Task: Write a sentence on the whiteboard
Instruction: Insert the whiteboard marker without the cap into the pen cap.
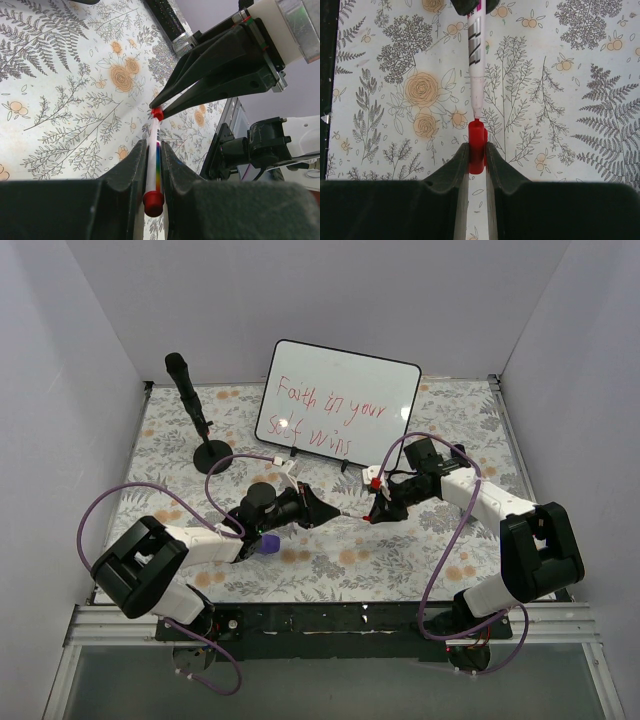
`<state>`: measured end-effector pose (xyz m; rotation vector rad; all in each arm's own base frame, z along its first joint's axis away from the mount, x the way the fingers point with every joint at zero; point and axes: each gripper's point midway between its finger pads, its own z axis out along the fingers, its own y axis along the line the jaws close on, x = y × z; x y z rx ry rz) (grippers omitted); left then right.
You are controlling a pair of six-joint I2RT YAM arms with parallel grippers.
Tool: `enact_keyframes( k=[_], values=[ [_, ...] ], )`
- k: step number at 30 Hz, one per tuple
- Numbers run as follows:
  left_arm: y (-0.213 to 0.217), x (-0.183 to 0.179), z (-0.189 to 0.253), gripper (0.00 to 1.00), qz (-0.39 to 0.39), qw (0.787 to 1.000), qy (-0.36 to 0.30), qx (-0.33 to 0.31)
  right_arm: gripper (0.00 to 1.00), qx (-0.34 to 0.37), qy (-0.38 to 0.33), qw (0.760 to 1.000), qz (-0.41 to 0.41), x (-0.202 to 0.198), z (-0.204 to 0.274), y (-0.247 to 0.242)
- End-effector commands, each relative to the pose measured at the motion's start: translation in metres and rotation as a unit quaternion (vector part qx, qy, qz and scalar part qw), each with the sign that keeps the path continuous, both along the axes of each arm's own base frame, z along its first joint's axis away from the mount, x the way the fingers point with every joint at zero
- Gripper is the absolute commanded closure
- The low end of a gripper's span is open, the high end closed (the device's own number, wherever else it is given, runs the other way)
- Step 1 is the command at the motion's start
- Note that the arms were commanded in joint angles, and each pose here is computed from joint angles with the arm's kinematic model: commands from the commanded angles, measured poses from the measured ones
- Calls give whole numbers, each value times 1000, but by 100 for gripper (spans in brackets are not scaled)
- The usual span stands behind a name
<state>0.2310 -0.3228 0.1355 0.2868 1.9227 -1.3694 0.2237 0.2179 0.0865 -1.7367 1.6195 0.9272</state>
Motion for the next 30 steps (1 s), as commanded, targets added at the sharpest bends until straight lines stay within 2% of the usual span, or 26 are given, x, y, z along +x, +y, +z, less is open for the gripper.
enact_keyframes(
  k=[1, 18, 30],
  values=[
    [-6, 4, 11, 100, -7, 1000, -18, -7, 94, 23, -5, 1000, 6, 6, 14, 10],
    [-18, 7, 7, 100, -23, 1000, -14, -8, 95, 40, 11, 999, 9, 4, 26, 22],
    [-58, 3, -16, 100, -60, 998, -11, -5, 98, 72, 36, 997, -18, 6, 37, 31]
  ],
)
